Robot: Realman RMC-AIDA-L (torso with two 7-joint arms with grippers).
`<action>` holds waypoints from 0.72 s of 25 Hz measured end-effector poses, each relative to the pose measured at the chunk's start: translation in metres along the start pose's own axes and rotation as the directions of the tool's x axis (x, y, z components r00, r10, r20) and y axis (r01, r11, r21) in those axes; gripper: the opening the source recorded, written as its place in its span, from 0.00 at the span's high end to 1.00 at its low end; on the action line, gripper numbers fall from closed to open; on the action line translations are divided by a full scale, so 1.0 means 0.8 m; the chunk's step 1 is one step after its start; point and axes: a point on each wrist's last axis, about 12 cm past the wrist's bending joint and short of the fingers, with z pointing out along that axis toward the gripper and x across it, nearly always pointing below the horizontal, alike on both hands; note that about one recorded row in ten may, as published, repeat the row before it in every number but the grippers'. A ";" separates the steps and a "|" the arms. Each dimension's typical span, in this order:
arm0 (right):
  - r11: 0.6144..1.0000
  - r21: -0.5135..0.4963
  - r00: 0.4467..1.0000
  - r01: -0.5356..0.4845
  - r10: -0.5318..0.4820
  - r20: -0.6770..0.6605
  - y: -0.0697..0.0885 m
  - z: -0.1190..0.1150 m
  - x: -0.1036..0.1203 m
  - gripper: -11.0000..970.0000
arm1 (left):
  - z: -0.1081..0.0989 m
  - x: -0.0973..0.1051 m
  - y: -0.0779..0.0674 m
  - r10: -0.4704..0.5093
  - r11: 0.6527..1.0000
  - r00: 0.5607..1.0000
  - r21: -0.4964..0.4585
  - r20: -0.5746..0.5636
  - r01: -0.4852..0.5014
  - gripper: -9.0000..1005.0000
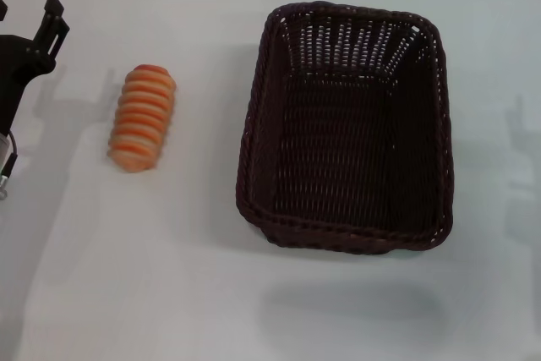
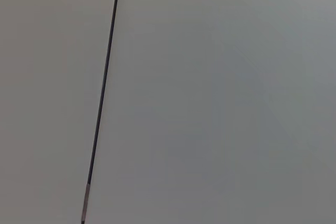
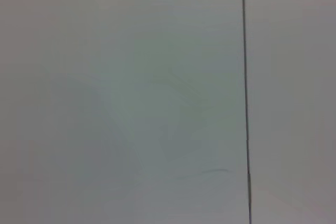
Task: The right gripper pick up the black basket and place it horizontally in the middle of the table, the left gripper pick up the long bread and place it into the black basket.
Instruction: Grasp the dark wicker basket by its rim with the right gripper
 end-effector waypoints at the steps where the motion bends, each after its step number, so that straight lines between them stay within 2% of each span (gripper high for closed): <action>1: 1.000 0.000 1.000 0.000 0.000 0.000 0.000 0.000 0.000 0.13 | 0.000 0.000 0.000 0.000 1.000 1.000 0.000 0.000 0.000 0.22; 5: 0.999 -0.034 0.999 -0.022 0.021 -0.040 0.005 0.007 -0.015 0.13 | 0.000 0.000 0.000 0.000 1.000 1.000 0.000 0.000 0.000 0.22; 13: 0.992 -0.095 0.993 -0.085 0.076 -0.091 0.001 0.017 -0.033 0.13 | 0.000 0.000 0.001 0.000 1.000 1.000 -0.002 -0.002 0.000 0.22; 18: 0.977 -0.181 0.988 -0.116 0.094 -0.125 0.002 0.020 -0.054 0.13 | 0.000 0.000 0.001 0.000 1.000 1.000 -0.002 -0.003 0.000 0.22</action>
